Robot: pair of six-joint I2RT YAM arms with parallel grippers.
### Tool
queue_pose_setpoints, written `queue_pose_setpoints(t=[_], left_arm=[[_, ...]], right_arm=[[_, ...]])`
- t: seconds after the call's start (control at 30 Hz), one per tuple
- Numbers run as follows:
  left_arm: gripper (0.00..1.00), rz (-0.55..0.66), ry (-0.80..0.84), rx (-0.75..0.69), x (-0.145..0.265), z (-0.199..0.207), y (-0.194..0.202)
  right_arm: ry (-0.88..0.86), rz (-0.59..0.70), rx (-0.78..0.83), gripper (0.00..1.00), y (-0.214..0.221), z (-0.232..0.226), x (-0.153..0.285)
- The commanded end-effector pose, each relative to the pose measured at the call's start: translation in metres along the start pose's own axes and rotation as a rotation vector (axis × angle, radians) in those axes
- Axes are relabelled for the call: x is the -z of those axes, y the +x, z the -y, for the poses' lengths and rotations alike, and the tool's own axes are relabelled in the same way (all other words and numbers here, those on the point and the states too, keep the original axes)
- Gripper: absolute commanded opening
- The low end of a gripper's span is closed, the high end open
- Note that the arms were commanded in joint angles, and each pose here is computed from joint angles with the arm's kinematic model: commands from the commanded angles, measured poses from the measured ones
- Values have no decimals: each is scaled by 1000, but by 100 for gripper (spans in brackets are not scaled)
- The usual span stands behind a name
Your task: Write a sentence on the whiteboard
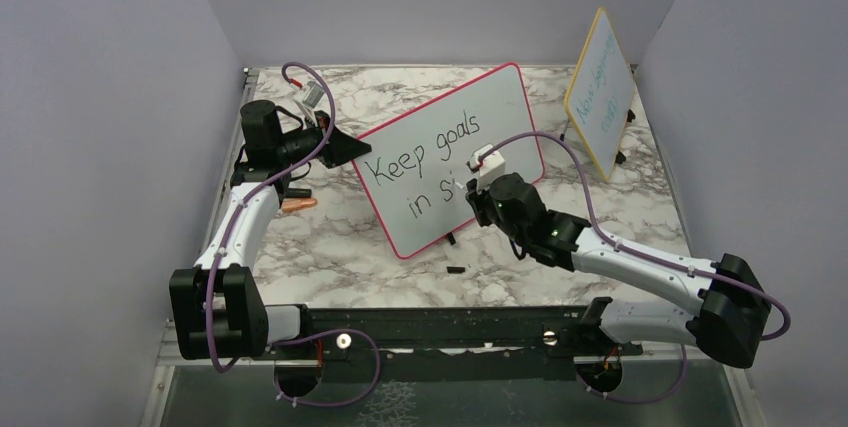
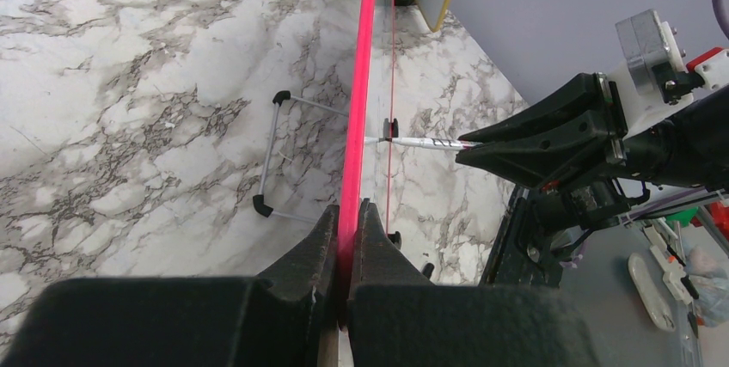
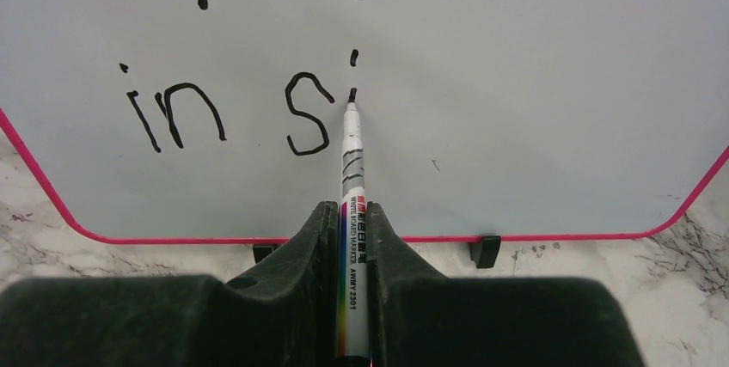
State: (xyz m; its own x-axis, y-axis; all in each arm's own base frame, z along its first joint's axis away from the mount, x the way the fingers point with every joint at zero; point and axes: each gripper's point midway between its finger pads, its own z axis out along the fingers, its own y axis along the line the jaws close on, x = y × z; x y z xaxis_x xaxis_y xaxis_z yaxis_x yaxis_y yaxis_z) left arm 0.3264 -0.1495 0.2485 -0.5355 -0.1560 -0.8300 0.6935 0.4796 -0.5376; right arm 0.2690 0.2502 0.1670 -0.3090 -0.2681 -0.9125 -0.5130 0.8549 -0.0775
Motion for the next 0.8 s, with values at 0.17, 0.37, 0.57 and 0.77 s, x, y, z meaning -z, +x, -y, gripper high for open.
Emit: queue_pose_setpoints(t=[0.17, 0.37, 0.57, 0.77], left_arm=[[0, -56, -84, 32, -5, -23, 25], [0, -55, -85, 31, -5, -23, 25], [0, -55, -87, 31, -5, -23, 25], [0, -55, -89, 32, -5, -24, 25]], right_arm=[[-29, -132, 3, 1, 32, -4, 5], [-29, -146, 3, 0, 36, -3, 7], [-31, -137, 1, 0, 33, -3, 7], [-16, -68, -16, 1, 17, 1, 11]])
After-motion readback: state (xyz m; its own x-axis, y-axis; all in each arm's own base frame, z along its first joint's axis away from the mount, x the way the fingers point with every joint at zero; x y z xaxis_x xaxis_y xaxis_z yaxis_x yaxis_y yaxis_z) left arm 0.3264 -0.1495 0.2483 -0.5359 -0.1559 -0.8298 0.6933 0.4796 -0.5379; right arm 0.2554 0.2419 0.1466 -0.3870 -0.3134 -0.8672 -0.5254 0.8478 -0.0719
